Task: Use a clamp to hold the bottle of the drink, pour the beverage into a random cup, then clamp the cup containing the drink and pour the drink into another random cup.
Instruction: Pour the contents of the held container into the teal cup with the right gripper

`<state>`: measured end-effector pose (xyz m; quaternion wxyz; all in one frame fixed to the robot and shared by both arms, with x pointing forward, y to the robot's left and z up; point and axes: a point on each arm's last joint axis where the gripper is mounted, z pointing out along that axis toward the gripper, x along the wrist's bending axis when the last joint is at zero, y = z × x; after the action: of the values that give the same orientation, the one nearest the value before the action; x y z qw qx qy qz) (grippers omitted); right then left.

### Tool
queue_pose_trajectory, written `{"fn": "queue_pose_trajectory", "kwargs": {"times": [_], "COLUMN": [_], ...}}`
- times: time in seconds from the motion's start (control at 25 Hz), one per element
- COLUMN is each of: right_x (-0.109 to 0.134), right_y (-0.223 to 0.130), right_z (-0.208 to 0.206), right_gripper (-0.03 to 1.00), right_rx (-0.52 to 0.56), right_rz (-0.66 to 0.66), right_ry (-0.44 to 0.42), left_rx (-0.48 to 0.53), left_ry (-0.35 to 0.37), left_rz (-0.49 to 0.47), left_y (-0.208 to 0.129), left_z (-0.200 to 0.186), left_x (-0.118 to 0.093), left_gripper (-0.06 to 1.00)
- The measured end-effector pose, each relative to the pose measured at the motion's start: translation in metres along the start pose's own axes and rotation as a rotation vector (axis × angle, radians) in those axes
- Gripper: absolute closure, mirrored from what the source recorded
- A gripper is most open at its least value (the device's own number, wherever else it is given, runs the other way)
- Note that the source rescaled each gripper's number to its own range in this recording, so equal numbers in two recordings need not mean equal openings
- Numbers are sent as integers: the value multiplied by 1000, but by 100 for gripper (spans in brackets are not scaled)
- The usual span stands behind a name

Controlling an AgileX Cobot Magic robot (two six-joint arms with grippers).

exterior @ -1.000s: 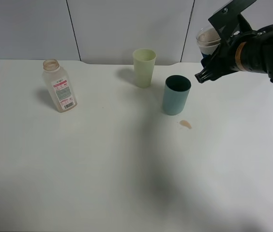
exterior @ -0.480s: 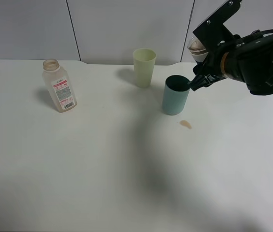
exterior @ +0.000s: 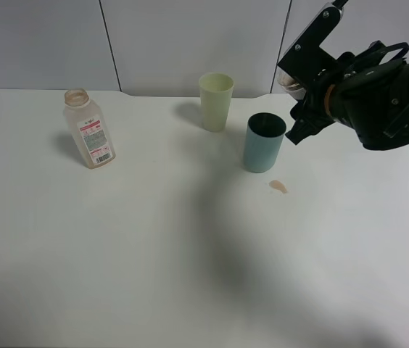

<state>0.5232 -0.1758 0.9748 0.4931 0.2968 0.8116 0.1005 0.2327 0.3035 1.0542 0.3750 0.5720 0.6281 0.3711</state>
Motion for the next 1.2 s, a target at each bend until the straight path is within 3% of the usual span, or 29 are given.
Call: {"fn": "queue_pose_trajectory", "kwargs": {"times": [1.2], "right_x": [-2], "right_y": [0], "right_z": [-2], "right_gripper": [97], "right_rx": [21], "right_rz": [-282], "right_ry": [-49], "left_rx": [0], "left_ry": [0], "left_rz": [0], "left_y": [0], "left_z": [0], "left_x": [0], "left_gripper": [-6]}}
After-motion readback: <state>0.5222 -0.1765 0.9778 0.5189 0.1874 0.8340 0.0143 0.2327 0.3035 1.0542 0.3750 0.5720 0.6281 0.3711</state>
